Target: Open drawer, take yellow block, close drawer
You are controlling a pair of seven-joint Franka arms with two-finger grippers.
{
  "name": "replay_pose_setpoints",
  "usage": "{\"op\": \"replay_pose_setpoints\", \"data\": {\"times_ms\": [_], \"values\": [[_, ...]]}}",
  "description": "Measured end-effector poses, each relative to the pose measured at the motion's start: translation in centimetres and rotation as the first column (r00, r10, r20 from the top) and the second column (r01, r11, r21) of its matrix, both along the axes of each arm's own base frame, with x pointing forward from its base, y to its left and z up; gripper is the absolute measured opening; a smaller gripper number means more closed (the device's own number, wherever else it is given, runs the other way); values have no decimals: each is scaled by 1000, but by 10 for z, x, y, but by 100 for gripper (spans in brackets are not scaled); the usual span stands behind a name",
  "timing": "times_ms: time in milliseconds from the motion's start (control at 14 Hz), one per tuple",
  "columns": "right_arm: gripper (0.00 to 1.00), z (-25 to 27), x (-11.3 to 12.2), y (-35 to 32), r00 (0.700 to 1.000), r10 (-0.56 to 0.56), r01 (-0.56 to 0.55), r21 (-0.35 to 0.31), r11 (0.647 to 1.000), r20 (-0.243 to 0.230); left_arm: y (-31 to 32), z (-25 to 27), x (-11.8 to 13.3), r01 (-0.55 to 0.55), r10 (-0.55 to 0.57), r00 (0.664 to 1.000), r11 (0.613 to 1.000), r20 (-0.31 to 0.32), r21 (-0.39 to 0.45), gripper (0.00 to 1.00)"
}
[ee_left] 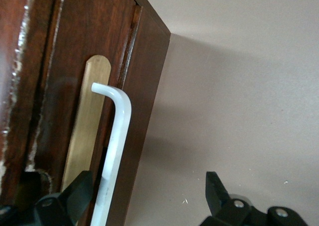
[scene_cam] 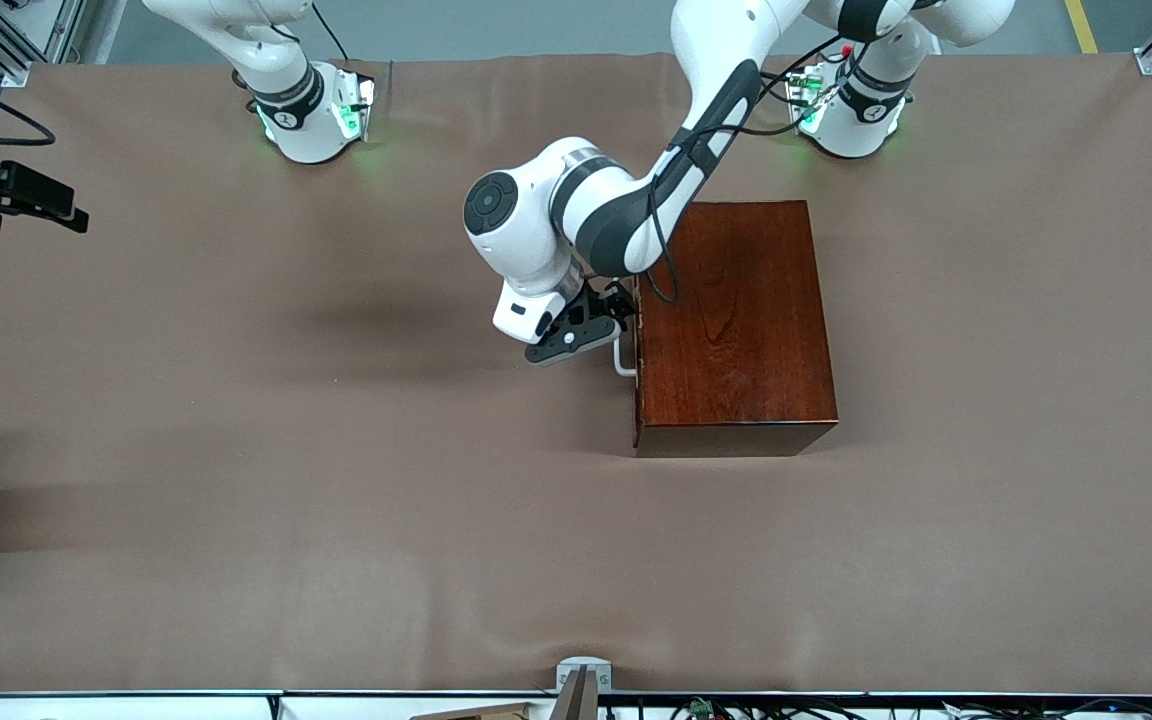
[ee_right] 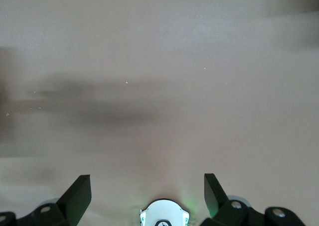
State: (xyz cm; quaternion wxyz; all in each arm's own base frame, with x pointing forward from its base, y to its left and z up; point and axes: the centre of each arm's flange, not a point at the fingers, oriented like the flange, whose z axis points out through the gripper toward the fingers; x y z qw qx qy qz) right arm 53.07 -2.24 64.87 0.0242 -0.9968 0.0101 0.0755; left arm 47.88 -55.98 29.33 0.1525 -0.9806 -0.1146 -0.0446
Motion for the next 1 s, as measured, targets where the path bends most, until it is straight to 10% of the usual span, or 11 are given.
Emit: {"op": "replay_pose_setpoints", "data": {"times_ms": [1000], "values": [[100,-1,0,0,1000,0,0,0,1000,-2,-13,-7,0,-12,15,999,998,47,-64,100]]}}
